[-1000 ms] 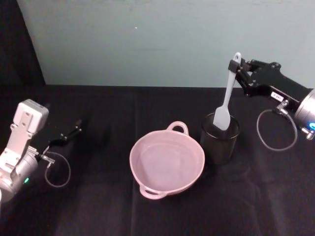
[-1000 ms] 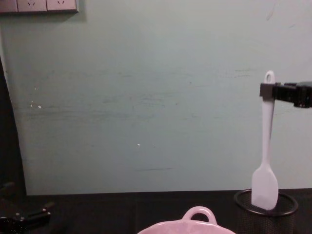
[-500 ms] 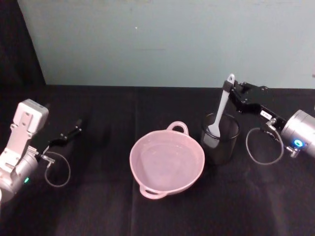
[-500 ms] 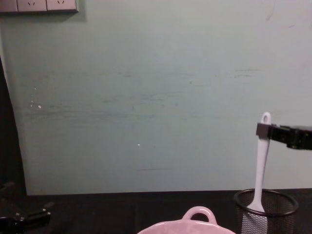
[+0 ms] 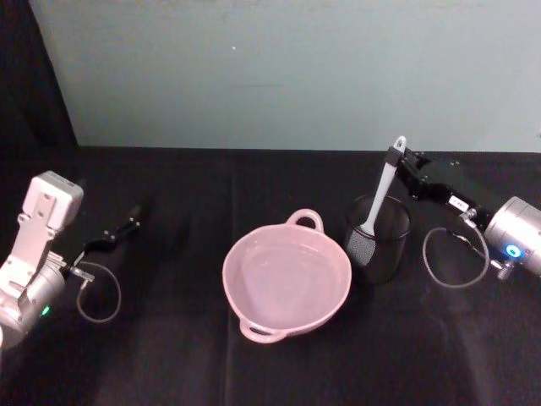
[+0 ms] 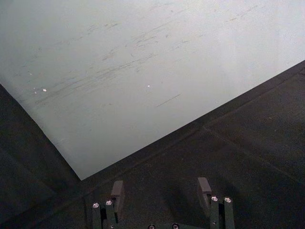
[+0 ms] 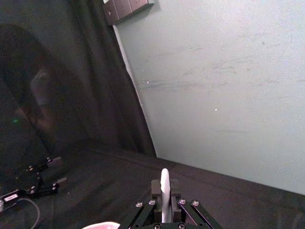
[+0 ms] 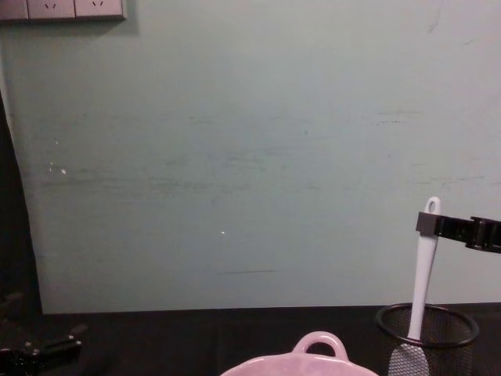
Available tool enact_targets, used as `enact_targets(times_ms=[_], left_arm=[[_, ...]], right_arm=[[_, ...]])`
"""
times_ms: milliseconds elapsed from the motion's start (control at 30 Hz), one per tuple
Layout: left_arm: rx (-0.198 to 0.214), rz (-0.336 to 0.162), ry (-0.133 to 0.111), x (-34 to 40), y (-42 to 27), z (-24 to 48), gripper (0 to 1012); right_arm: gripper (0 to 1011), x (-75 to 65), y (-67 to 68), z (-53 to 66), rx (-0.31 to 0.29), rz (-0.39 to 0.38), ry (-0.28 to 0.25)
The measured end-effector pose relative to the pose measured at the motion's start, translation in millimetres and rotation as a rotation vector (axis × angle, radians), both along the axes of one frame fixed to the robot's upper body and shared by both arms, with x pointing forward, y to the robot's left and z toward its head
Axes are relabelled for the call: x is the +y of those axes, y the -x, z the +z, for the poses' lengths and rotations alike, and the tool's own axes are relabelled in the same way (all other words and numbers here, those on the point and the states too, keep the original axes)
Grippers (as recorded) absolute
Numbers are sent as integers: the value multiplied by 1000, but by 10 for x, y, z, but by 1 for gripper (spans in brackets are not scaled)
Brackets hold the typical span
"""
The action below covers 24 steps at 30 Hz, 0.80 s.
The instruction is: Use the one hand to pick up the spoon and stir the clear water in the bowl.
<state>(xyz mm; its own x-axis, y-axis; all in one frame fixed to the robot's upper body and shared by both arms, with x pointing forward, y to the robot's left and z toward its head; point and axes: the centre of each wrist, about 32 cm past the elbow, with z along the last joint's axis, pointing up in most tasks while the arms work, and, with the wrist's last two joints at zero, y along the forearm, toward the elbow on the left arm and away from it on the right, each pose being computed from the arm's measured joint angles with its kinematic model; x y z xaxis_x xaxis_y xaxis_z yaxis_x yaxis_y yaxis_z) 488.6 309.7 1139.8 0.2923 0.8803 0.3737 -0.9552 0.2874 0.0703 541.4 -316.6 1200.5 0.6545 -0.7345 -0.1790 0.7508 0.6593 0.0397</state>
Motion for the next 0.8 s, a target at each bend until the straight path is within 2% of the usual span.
enact_targets(times_ms=[333, 567, 667, 800], left_arm=[[0, 0, 0, 0, 0, 0, 1005], [0, 0, 0, 0, 0, 0, 1005], [0, 0, 0, 0, 0, 0, 1005], [0, 0, 0, 0, 0, 0, 1005]], right_arm=[[109, -46, -23, 15, 55, 18, -2], [114, -84, -53, -13, 66, 10, 4], [148, -118, -85, -70, 86, -2, 1], [278, -159, -116, -124, 101, -20, -2]])
